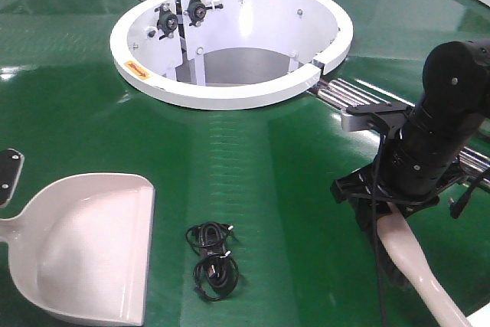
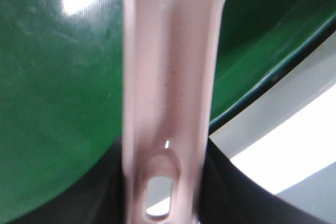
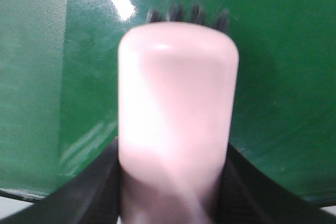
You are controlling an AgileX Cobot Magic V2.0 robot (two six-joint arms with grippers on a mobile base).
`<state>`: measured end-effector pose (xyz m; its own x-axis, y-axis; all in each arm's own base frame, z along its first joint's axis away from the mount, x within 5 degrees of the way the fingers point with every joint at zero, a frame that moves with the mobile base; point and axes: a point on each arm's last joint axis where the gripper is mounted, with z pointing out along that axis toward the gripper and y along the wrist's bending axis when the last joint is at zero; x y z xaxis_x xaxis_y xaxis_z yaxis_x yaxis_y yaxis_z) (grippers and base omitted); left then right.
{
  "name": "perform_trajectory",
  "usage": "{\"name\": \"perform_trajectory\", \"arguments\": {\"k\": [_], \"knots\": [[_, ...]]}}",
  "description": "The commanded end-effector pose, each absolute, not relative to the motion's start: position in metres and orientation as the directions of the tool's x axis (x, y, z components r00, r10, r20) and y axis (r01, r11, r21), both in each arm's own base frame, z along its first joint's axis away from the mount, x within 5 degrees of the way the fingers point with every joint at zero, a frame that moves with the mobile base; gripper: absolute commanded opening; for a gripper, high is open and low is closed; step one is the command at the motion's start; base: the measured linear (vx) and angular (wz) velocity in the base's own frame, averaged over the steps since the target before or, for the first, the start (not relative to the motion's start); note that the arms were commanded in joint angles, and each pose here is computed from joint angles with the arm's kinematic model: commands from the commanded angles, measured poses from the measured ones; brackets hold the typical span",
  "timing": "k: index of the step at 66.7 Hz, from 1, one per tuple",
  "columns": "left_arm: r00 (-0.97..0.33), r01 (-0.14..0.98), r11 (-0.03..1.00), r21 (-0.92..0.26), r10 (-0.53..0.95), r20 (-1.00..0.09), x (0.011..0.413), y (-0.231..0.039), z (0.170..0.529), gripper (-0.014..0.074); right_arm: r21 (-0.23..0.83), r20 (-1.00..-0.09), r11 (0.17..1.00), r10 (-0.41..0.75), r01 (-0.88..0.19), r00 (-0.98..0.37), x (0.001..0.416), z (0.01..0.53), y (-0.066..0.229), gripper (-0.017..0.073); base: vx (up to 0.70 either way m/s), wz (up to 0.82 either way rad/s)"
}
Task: Clean and inspect green conveyor with broom and dustpan
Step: 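Slide the dustpan with the left gripper toward the black cable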
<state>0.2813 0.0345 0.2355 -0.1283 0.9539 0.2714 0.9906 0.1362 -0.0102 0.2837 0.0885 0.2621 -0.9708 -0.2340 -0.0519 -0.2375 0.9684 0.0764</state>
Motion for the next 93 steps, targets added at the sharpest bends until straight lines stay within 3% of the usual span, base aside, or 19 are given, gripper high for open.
{"name": "perform_trajectory", "arguments": {"k": [1,39,72,93], "knots": [[-0.135,0.991,0.136,0.013,0.961,0.241,0.279,0.023,0.251,-0.0024,0.08,-0.059,0.968,-0.235,-0.239,-0.97,0.276,0.28,0.085,-0.0006,0.0,0.0],[-0.094,0.995,0.1,-0.023,0.978,0.188,0.299,-0.008,0.238,-0.0024,0.08,-0.059,0.968,-0.235,-0.239,-0.97,0.276,0.28,0.085,-0.0006,0.0,0.0],[-0.122,0.989,0.131,-0.069,0.985,0.121,0.3,-0.035,0.225,-0.0024,0.082,-0.06,0.968,-0.234,-0.239,-0.97,0.276,0.28,0.085,-0.0006,0.0,0.0],[-0.116,0.99,0.125,-0.069,0.986,0.115,0.3,-0.038,0.225,-0.0024,0.082,-0.059,0.968,-0.234,-0.238,-0.97,0.276,0.28,0.086,-0.0006,0.0,0.0]]}}
